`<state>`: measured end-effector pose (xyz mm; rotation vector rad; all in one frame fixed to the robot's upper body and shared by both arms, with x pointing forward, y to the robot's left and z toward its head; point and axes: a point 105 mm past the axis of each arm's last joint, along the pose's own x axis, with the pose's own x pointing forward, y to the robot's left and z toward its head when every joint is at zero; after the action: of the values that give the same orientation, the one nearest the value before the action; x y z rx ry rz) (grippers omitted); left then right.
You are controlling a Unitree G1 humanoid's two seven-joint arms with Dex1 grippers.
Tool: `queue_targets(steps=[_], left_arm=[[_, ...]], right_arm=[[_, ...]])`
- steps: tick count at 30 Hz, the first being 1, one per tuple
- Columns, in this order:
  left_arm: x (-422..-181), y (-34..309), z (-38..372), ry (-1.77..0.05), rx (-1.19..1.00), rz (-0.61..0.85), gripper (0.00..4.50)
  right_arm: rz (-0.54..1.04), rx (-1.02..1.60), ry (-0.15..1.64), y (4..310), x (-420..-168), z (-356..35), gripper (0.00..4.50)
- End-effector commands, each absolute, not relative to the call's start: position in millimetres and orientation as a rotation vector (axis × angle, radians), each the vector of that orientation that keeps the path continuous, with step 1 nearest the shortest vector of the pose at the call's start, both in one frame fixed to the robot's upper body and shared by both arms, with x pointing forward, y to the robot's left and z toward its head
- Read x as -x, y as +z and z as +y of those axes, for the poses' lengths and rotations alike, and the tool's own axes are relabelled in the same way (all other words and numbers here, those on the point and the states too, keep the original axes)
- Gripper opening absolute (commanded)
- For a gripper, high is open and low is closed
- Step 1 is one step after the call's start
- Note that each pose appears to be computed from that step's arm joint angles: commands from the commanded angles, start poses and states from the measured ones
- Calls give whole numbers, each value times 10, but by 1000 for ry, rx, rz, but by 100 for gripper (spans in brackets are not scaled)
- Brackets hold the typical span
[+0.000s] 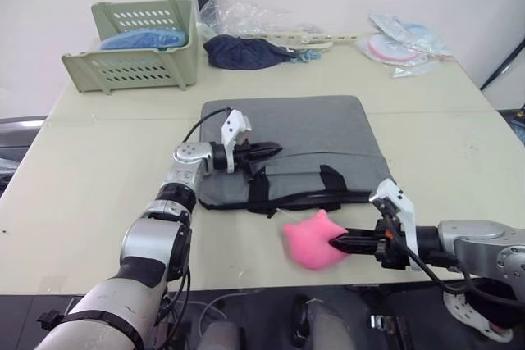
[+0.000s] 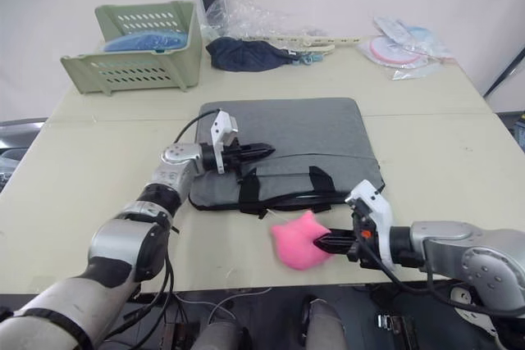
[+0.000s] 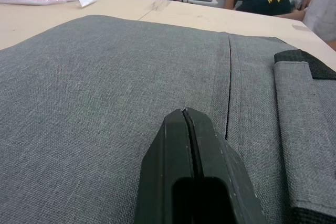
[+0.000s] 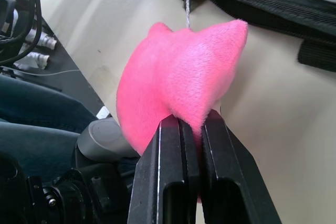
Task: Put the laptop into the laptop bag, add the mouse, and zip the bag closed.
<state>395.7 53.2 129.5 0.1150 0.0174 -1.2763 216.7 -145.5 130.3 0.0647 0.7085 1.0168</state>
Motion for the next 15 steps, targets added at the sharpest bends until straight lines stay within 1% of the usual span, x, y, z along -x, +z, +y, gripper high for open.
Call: queue_targets(steps=[1,9,15], left_arm=[[-3711,575,595,-1297,-90,290,0],[-3696,531,623,-1294,-104,305,0],[-3686,518,624,-1299,-109,309,0]], right_arm=[[708,-40,983,1351,-2127,-1571,6],[736,-26,935,1341,-2088,-1745,6],[751,-22,869,1321,-2107,-1962,6]])
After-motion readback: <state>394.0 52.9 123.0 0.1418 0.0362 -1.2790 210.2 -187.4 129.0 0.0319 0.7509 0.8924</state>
